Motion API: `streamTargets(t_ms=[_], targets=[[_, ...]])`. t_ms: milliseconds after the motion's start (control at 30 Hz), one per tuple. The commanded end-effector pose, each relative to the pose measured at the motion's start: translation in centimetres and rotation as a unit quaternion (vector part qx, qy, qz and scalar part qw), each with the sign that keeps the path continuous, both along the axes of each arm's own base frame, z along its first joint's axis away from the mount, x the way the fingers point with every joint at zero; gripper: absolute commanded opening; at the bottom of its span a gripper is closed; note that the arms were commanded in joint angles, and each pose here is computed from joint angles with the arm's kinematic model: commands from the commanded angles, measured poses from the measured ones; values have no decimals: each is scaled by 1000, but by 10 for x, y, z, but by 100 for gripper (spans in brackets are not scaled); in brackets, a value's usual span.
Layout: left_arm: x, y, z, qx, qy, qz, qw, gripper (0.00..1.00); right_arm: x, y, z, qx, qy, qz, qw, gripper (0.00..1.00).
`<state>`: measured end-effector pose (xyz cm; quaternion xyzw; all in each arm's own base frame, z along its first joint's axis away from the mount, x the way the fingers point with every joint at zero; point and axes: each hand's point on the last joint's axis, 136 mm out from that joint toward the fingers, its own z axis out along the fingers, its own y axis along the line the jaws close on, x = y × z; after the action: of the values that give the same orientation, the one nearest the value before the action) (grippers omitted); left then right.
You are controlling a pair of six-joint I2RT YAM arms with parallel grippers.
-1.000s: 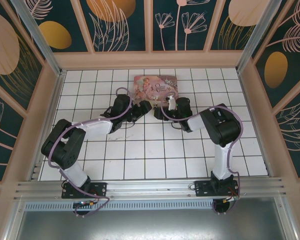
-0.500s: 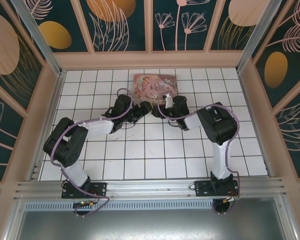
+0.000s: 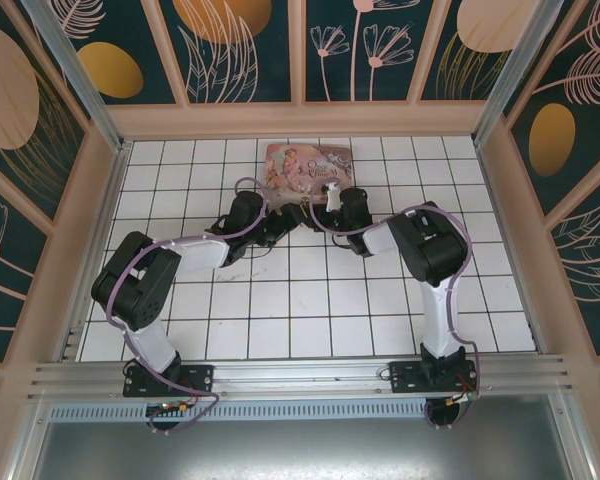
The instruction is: Unlock the padlock with the key
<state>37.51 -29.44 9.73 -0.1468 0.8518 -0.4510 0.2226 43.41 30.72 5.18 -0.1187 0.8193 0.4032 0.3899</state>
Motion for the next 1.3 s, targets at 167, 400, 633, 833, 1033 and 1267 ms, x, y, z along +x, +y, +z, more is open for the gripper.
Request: streamTargets(t_ms=[167, 400, 633, 833, 1033, 1267], targets=[[-1, 9, -2, -4, -1, 9, 1000, 82, 3, 2, -7, 12, 19, -18, 1000, 0], [2, 19, -3, 38, -18, 9, 999, 83, -16, -8, 5, 28, 17, -19, 999, 0], [15, 15, -1, 115, -75, -47, 989, 92, -33, -25, 27, 38, 21, -27, 999, 25], [35, 24, -4, 206, -135, -62, 967, 91, -25, -35, 61, 34, 19, -38, 999, 41], [42, 25, -17, 248, -184, -90, 947, 81, 22, -42, 93, -7, 21, -69, 997, 52], [57, 10, -20, 245, -227, -113, 936, 75, 102, -42, 89, -45, 35, -105, 993, 56]])
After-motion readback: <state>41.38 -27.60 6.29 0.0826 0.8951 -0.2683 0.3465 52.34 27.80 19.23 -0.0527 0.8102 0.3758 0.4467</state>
